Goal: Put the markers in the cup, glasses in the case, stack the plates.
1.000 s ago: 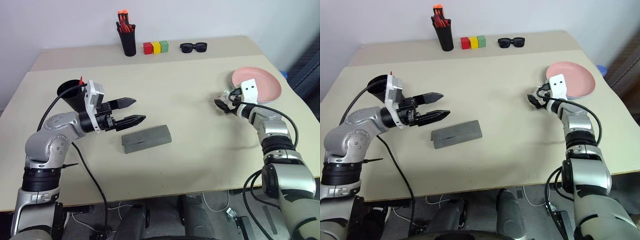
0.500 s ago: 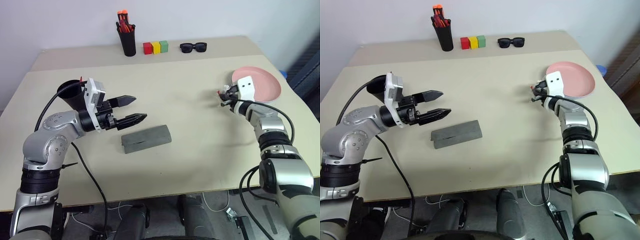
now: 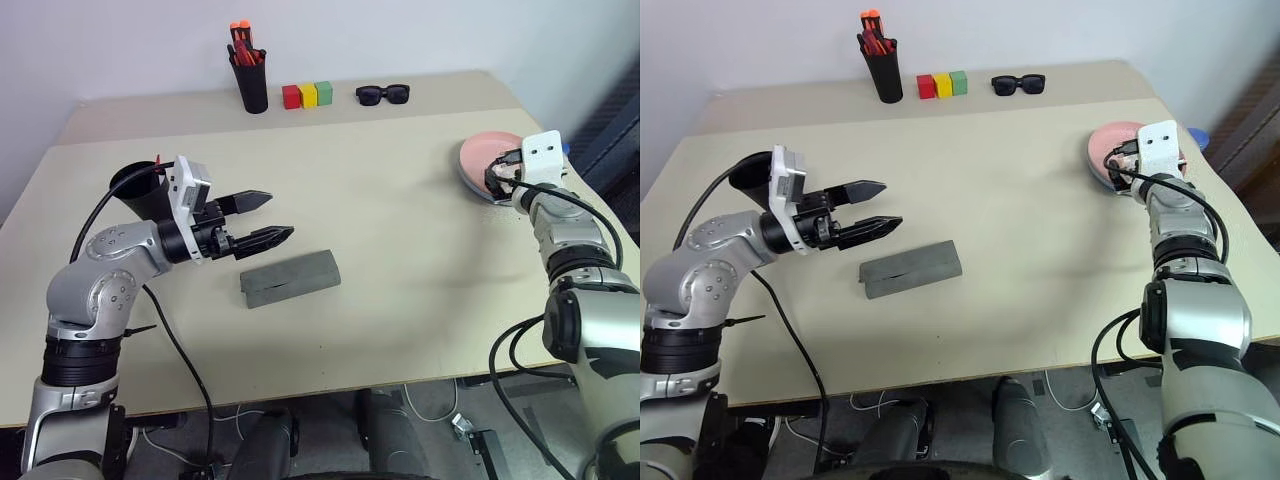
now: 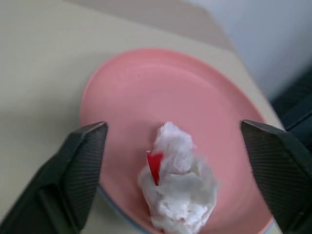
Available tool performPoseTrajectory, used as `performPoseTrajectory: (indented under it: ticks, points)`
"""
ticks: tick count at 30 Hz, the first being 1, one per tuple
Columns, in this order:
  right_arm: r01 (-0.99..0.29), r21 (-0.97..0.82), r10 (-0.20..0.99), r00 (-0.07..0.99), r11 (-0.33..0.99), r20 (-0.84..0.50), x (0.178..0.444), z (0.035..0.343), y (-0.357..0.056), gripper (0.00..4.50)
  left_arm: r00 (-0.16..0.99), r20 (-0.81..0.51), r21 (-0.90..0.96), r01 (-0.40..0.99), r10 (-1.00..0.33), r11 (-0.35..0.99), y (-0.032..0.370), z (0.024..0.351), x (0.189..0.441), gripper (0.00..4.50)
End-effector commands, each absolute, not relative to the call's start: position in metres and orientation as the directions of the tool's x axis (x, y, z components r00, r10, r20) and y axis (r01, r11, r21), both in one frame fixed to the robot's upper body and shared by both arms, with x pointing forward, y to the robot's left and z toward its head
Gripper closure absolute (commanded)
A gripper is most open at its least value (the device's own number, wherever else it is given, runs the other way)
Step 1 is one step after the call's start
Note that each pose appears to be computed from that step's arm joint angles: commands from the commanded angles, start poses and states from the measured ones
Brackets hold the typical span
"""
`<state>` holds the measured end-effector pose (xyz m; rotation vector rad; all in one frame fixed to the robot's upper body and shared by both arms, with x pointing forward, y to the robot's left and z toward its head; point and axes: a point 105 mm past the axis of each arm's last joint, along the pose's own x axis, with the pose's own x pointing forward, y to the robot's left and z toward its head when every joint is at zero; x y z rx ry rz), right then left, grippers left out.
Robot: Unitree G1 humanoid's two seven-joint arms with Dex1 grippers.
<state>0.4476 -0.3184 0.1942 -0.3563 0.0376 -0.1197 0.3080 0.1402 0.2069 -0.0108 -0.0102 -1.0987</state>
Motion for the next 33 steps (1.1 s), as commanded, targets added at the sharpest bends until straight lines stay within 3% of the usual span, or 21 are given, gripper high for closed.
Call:
performPoseTrajectory:
  ticks: [1, 5, 8, 11, 13, 18, 25, 33]
  points:
    - [0.111, -0.372, -0.035, 0.978, 0.921, 0.205, 0.450, 0.251, -0.301, 0.32, 0.470, 0.046, 0.037, 0.881, -0.881, 0.472, 0.149, 0.218, 0.303, 0.00]
    - [-0.260, -0.192, 0.312, 0.891, 0.946, 0.330, 0.443, 0.271, -0.248, 0.32, 0.480, 0.060, 0.050, 0.874, -0.875, 0.483, 0.152, 0.217, 0.299, 0.00]
    - [-0.670, -0.215, 0.704, 0.666, 0.710, 0.248, 0.405, 0.248, -0.193, 0.32, 0.485, 0.060, 0.069, 0.870, -0.872, 0.488, 0.157, 0.214, 0.294, 0.00]
    - [-0.807, -0.168, 0.822, 0.537, 0.566, 0.191, 0.374, 0.233, -0.165, 0.15, 0.494, 0.047, 0.069, 0.865, -0.868, 0.497, 0.164, 0.210, 0.287, 0.00]
    - [-0.899, -0.164, 0.913, 0.388, 0.405, 0.131, 0.340, 0.221, -0.139, 0.15, 0.504, 0.037, 0.064, 0.861, -0.863, 0.505, 0.171, 0.206, 0.282, 0.00]
    - [-0.948, -0.212, 0.969, 0.246, 0.238, -0.009, 0.294, 0.202, -0.126, 0.15, 0.509, 0.008, 0.053, 0.859, -0.861, 0.509, 0.176, 0.193, 0.272, 0.00]
    - [-0.946, -0.231, 0.964, 0.252, 0.225, -0.090, 0.266, 0.196, -0.132, 0.15, 0.494, -0.011, 0.074, 0.868, -0.869, 0.492, 0.180, 0.185, 0.274, 0.00]
    - [-0.921, -0.246, 0.930, 0.341, 0.301, -0.140, 0.264, 0.188, -0.143, 0.15, 0.464, 0.006, 0.060, 0.884, -0.886, 0.463, 0.171, 0.176, 0.278, 0.00]
